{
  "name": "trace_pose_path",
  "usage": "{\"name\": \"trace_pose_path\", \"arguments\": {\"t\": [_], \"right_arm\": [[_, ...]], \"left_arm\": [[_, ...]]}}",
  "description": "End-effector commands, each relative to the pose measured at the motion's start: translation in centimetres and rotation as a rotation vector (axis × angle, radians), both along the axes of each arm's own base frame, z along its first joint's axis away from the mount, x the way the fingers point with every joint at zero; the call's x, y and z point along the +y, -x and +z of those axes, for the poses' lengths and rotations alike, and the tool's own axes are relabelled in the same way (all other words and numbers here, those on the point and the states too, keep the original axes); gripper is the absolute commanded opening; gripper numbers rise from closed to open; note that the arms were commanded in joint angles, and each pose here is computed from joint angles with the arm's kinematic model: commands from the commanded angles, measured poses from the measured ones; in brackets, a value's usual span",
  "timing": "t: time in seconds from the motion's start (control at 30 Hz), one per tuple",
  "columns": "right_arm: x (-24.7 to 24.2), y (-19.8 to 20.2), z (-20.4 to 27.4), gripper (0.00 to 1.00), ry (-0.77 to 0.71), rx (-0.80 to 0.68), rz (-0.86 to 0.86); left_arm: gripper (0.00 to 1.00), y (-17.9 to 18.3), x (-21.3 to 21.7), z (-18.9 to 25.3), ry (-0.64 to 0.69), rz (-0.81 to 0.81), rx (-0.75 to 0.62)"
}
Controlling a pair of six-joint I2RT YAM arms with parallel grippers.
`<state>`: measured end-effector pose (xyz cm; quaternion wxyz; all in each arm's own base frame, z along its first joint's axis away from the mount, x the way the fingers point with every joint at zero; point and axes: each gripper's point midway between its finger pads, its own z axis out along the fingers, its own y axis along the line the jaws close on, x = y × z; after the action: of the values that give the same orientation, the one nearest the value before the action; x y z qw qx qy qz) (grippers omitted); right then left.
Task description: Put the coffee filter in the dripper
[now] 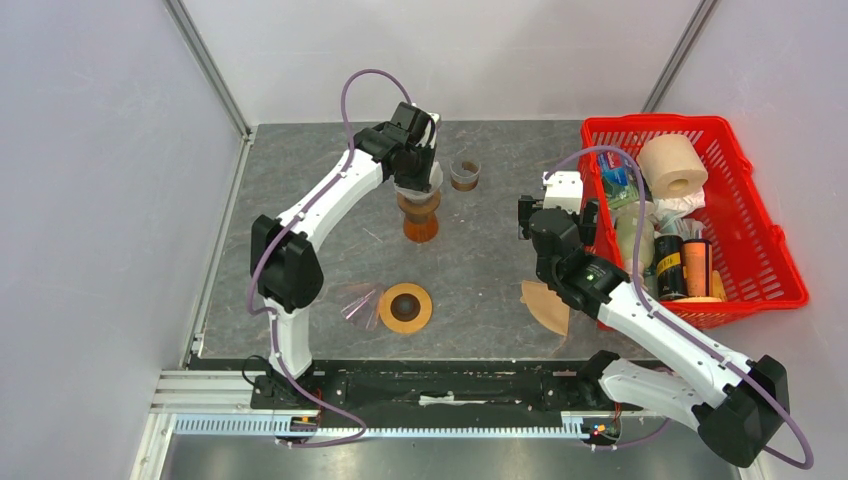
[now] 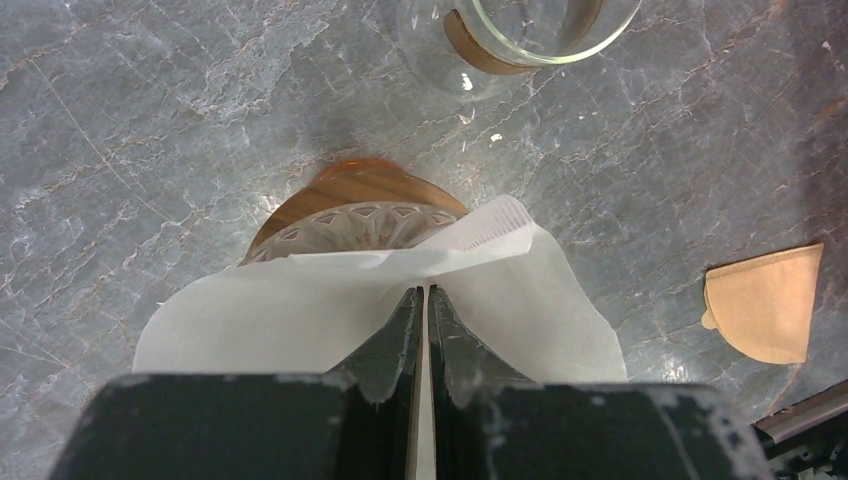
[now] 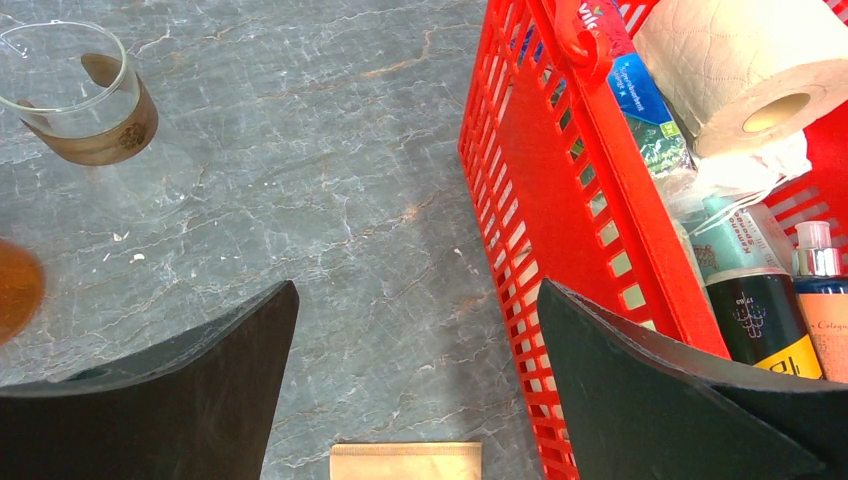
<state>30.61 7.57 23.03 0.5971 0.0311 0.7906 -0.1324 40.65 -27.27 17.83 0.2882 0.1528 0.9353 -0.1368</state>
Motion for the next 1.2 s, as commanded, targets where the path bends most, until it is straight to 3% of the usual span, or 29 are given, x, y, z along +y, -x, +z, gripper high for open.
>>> {"name": "trace_pose_path", "arguments": {"t": [0.0,0.53,0.87,1.17], "right_arm": [[-0.4,0.0,0.5,0.97,-0.021,-0.027,-0.027],[-0.6,0.0,0.1,0.97,-0.01,-0.018,-0.033],[-1.3,0.3,-0.3,0.97,0.0,-0.016,-0.056],[-1.8,0.5,-1.0,0.97,-0.003,-0.009,-0.07]], "left_arm": [[0.1,-0.9,0.1,0.0,-0.018,0.003,-0.024],[0.09,-0.8,0.0,-1.9,-0.033,0.015,0.02],[0.09,-0.4,1.2,-4.7,-0.135,0.056,0.071],[0.1,-0.4,1.0,-5.1,-0.142,0.055,0.087]]}}
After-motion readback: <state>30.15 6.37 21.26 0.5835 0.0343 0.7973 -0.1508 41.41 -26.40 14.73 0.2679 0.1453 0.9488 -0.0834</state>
